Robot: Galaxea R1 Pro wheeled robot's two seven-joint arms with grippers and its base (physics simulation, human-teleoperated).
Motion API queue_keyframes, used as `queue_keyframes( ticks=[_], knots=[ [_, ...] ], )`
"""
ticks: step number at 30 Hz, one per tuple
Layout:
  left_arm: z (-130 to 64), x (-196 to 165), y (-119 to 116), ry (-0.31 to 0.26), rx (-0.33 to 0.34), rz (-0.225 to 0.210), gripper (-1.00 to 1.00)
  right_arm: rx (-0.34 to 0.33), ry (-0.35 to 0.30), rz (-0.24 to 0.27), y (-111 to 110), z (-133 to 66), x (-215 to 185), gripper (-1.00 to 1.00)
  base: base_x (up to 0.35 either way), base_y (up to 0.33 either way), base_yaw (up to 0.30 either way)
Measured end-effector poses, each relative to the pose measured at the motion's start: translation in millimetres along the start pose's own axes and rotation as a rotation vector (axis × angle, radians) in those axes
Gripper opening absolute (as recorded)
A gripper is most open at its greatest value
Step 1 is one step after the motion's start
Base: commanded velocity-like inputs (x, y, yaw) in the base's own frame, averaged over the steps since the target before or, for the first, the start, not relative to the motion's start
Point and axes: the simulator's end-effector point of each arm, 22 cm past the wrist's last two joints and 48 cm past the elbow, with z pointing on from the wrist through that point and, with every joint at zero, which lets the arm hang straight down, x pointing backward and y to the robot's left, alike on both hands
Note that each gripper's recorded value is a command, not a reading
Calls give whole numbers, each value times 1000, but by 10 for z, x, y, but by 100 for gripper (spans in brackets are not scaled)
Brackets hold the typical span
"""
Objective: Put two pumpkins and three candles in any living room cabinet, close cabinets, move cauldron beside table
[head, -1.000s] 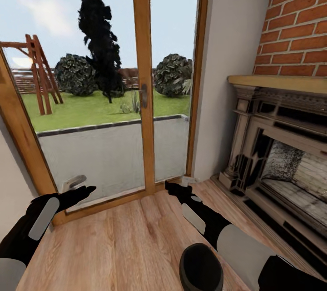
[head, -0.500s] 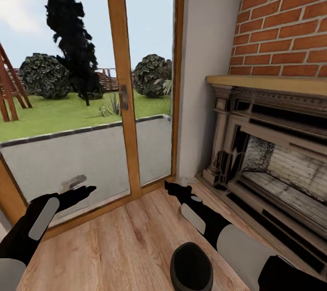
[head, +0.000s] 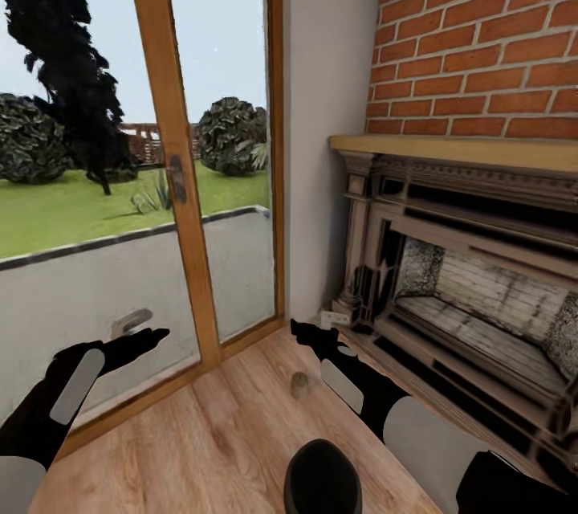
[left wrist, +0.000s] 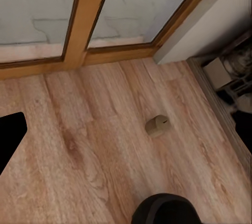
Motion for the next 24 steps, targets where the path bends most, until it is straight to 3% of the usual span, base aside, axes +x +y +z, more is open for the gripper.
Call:
queue_keyframes(
  ticks=[14,24],
  knots=[
    [-28,-32,-11,-7,3,0,100,-1,-10,1,12,-18,-51,100,144,259,-287],
    [-47,-53,-25,-12,5,1,100,-1,-16,3,18,-31,-87,100,54,273,-285]
  ],
)
